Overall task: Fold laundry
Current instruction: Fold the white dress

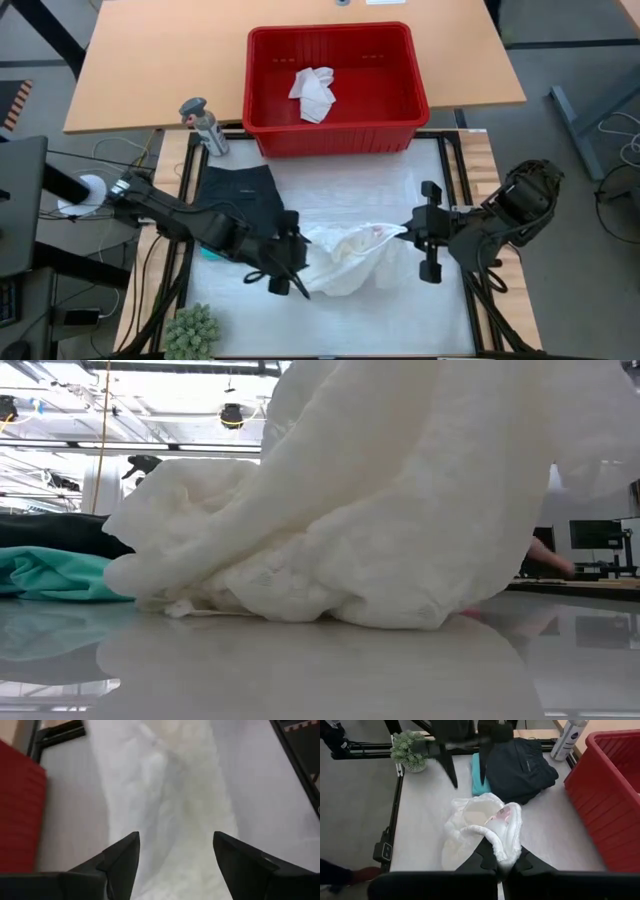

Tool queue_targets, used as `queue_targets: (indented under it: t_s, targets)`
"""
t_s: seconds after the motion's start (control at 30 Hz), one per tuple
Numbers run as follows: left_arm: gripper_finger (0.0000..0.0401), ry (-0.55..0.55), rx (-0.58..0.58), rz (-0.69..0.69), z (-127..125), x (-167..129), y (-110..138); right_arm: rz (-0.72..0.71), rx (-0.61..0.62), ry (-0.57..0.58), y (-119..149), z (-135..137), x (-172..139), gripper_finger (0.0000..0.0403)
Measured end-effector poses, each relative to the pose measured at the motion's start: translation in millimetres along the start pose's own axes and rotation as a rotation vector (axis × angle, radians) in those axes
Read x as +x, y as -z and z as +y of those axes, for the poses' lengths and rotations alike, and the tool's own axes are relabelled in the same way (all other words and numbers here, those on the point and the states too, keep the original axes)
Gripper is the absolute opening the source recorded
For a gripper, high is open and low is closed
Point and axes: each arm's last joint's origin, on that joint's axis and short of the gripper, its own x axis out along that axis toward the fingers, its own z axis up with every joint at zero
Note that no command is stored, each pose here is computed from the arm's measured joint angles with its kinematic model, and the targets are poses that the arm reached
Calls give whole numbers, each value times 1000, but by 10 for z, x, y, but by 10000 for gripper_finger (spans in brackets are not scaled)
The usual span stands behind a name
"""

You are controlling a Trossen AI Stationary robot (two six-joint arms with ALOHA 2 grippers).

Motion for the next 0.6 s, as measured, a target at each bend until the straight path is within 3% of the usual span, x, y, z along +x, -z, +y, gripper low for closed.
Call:
queue_targets:
  t_s: [0.2, 0.4, 0.6]
  targets:
    - [242, -118, 60, 41, -45, 208, 31, -5, 4, -3, -6, 4, 0, 23]
    - [242, -94, 52, 19, -32, 375, -8, -5, 5, -5, -6, 5, 0, 23]
    - [242, -186, 31, 42, 105, 513, 5, 2, 11, -34, -14, 31, 16, 23]
